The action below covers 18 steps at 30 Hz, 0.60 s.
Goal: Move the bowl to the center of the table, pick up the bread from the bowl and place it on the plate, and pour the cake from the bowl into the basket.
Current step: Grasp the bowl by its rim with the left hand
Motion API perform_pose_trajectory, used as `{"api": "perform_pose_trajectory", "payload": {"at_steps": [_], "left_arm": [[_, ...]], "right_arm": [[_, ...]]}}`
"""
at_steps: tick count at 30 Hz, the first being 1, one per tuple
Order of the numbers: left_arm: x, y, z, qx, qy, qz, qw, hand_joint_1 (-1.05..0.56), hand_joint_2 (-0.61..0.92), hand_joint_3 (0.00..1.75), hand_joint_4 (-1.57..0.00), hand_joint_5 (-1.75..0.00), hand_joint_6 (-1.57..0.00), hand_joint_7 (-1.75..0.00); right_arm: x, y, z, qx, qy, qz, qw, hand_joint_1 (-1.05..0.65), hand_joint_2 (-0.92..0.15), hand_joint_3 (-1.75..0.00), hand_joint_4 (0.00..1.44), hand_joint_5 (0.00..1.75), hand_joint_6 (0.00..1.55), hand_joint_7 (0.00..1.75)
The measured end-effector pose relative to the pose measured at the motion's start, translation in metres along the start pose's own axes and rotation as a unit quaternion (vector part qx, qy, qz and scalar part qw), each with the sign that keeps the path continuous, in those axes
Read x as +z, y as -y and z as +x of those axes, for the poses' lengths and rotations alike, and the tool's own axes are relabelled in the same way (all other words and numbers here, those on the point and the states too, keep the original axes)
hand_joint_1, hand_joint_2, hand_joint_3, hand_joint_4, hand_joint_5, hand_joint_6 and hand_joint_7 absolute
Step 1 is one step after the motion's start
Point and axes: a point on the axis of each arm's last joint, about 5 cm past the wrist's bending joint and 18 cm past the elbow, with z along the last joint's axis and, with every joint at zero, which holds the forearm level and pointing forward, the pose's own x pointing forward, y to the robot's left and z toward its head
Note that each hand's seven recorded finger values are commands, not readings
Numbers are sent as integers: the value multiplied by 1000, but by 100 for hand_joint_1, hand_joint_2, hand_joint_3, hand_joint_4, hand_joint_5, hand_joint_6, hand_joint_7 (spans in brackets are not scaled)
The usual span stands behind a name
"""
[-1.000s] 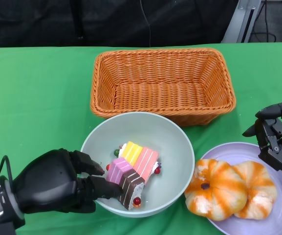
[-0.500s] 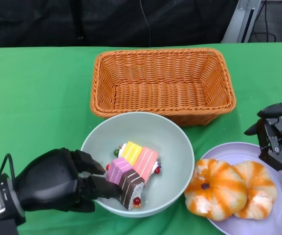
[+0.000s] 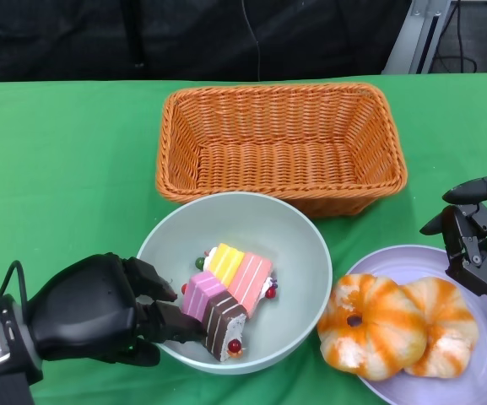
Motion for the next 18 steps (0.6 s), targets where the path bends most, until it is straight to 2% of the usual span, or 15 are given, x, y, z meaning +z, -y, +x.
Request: {"api": "perform_pose_trajectory", "payload": {"at_steps": [18], "left_arm": [[-1, 1, -5, -22, -5, -22, 1000, -45, 92, 8, -94, -17, -93, -3]], "right_arm": [[-1, 0, -1, -2, -5, 1, 1000, -11, -61, -92, 76, 160, 70, 123]]}}
